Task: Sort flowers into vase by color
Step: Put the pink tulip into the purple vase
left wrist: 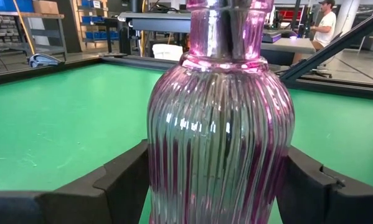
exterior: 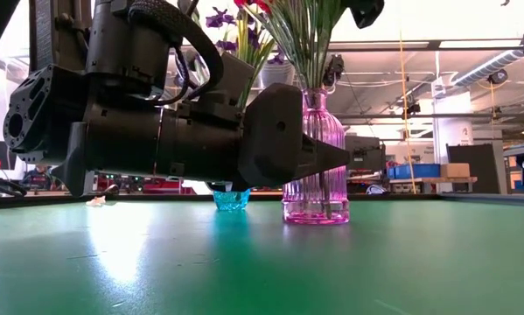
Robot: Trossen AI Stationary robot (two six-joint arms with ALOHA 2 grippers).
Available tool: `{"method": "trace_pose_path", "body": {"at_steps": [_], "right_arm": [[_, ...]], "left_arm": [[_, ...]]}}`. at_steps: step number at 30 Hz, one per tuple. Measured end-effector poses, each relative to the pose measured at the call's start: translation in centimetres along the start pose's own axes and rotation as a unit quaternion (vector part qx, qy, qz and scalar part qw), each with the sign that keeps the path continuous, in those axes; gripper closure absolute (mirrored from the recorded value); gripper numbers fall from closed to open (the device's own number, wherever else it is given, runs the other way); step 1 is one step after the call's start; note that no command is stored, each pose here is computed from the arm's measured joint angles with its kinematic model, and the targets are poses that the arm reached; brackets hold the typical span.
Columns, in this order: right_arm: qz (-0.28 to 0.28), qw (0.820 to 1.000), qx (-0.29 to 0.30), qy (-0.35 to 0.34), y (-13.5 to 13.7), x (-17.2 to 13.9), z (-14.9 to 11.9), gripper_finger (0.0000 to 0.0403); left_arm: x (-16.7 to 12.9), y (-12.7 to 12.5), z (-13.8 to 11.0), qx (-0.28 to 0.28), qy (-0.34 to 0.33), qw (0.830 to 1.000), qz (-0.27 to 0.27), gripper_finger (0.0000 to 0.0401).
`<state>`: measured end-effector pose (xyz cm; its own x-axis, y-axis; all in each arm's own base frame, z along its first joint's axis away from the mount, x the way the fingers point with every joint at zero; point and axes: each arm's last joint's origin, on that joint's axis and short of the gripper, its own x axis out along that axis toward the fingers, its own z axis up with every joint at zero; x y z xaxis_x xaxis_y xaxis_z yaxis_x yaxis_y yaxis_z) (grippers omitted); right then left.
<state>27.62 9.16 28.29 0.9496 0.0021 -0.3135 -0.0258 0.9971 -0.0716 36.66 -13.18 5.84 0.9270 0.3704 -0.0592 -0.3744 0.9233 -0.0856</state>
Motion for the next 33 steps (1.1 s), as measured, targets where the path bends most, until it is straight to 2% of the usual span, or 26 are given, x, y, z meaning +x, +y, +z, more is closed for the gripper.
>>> {"method": "trace_pose_path", "body": {"at_steps": [6, 17, 27, 33], "right_arm": [[0.000, 1.000, 0.012, -0.004, -0.1, -0.2, 0.2, 0.0216], [-0.002, 1.000, 0.018, 0.012, 0.0, -0.1, -0.2, 0.0229], [-0.002, 0.999, 0.042, 0.025, -0.3, -1.1, -0.1, 0.0171], [-0.004, 0.998, 0.060, 0.037, -0.5, -1.8, -0.1, 0.0155]], "left_arm": [[0.0, 0.0, 0.0, 0.000, 0.000, 1.000, 0.000, 0.0133], [0.0, 0.0, 0.0, 0.002, 0.002, 1.000, 0.000, 0.0133], [0.0, 0.0, 0.0, 0.002, 0.002, 1.000, 0.000, 0.0133], [0.0, 0.0, 0.0, 0.002, 0.001, 1.000, 0.002, 0.0133]]}}
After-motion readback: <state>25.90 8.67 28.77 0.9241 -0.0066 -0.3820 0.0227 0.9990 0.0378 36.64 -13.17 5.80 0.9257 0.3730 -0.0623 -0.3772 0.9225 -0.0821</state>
